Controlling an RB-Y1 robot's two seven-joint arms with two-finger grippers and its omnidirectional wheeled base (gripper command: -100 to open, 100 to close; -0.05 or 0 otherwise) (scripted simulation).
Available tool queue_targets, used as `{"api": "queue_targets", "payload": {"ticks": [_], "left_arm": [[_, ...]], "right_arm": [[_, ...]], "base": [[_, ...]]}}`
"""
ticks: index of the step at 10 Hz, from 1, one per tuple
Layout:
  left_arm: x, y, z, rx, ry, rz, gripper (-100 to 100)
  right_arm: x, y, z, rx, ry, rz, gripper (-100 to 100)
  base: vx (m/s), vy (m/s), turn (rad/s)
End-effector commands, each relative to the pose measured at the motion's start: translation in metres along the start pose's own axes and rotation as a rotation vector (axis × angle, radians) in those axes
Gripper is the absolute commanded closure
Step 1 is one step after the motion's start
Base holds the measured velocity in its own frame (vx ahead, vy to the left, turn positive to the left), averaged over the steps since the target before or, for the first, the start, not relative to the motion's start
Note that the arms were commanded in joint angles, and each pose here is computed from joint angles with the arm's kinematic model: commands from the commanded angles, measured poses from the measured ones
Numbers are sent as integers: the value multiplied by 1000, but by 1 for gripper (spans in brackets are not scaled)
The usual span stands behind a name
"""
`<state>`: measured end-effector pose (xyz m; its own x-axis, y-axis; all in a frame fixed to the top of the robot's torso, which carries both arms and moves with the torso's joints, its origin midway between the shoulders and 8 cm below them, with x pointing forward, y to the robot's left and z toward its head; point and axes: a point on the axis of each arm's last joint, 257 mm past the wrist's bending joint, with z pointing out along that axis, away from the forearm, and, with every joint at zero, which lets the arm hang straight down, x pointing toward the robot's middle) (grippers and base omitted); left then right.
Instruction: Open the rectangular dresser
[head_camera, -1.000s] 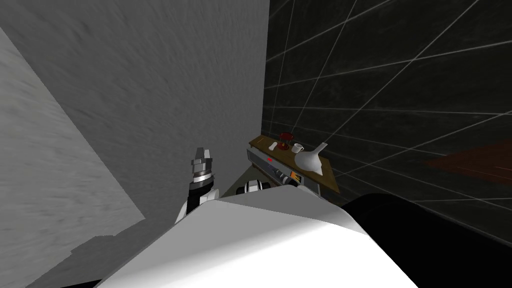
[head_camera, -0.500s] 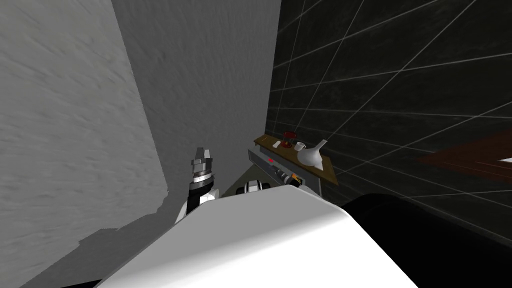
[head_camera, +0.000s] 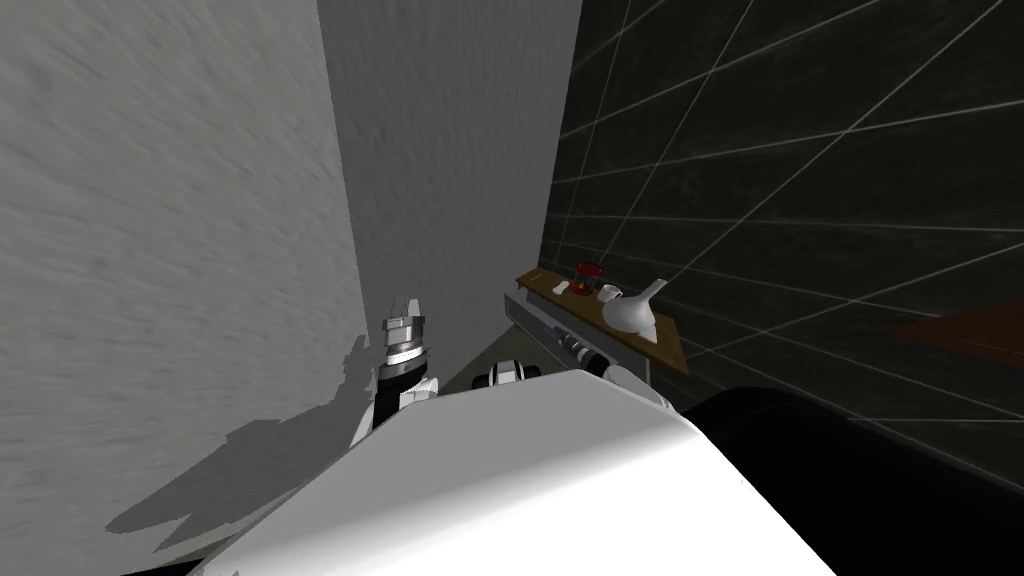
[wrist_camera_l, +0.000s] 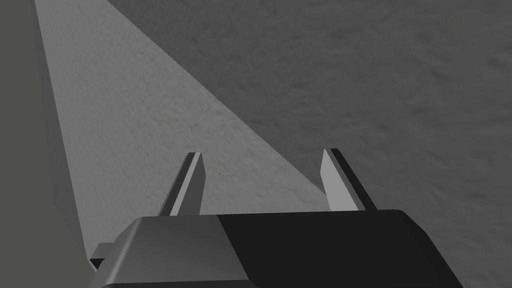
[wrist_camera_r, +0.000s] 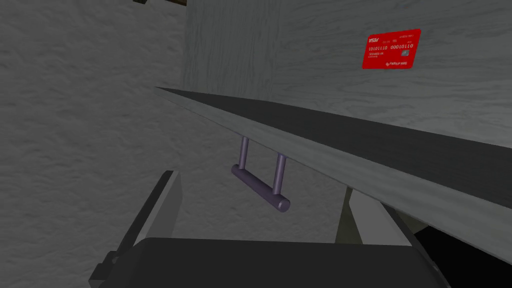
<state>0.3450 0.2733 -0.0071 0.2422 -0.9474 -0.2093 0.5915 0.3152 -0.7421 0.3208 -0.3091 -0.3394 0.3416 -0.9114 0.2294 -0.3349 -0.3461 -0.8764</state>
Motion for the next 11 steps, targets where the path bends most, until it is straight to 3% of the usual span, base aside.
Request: {"api": "queue_targets", "payload": {"ticks": [1, 5, 7, 8, 11], "left_arm": [[0, 0, 0, 0, 0, 0, 0], [0, 0, 0, 0, 0, 0, 0], [0, 0, 0, 0, 0, 0, 0], [0, 0, 0, 0, 0, 0, 0], [0, 0, 0, 0, 0, 0, 0]], "right_arm": [[30, -2, -7, -8, 33, 12, -100], [101, -11, -22, -12, 122, 61, -100], [97, -10, -20, -12, 119, 58, -100], [97, -10, -21, -12, 120, 59, 0], [97, -10, -21, -12, 120, 59, 0]], "base": [[-58, 50, 182], [-120, 92, 275], [-47, 41, 31], [-9, 6, 0], [0, 0, 0]]}}
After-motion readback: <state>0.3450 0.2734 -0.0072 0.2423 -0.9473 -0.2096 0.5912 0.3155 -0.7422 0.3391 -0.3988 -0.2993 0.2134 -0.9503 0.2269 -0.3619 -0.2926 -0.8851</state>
